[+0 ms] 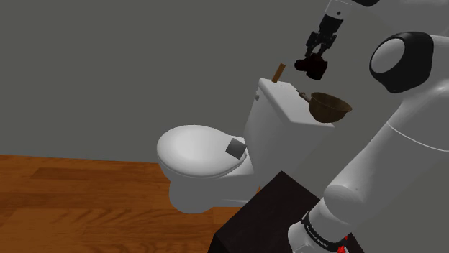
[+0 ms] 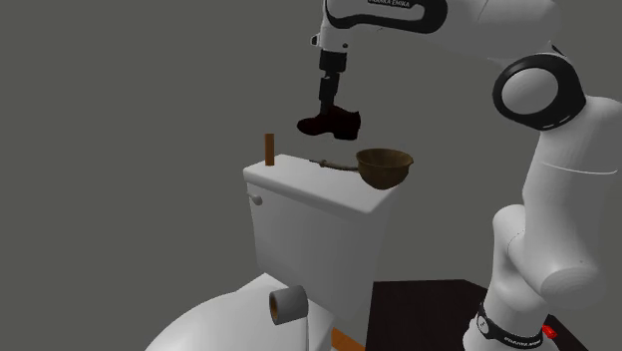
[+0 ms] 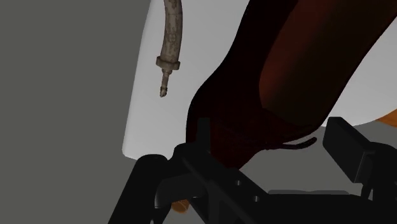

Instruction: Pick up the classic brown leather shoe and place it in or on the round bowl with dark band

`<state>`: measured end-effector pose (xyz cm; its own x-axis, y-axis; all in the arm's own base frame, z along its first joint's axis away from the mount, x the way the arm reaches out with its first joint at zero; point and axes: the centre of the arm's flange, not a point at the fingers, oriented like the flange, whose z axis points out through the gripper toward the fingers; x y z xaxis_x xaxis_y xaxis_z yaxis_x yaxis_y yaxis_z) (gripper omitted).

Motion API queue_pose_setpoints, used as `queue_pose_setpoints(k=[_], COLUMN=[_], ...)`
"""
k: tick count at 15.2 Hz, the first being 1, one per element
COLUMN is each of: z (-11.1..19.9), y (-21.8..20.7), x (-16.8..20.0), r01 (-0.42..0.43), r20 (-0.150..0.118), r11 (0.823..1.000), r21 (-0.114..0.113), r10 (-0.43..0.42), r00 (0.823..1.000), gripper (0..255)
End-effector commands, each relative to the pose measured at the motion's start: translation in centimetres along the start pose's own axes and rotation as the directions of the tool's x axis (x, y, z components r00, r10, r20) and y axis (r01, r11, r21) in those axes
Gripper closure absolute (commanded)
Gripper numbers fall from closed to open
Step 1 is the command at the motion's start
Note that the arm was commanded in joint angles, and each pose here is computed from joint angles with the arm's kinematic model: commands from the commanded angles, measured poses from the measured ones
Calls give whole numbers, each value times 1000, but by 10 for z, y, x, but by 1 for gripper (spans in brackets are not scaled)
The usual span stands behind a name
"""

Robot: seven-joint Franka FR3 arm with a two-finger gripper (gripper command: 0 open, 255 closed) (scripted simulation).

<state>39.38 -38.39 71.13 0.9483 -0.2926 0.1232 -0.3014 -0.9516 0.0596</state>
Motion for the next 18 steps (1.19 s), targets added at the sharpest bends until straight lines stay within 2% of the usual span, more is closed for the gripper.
queue_pose_setpoints(k=[1, 2, 16, 18], z=[-12, -15, -75, -72], y=[1, 1, -2, -3], x=[2, 2, -173, -180], r01=[0, 0, 0, 0], r20=[-1, -1, -1, -1], r11=[1000, 1000, 1000, 1000], r21=[0, 0, 0, 0], r10=[0, 0, 0, 0], r00=[1000, 1000, 1000, 1000], gripper=[255, 255, 255, 255])
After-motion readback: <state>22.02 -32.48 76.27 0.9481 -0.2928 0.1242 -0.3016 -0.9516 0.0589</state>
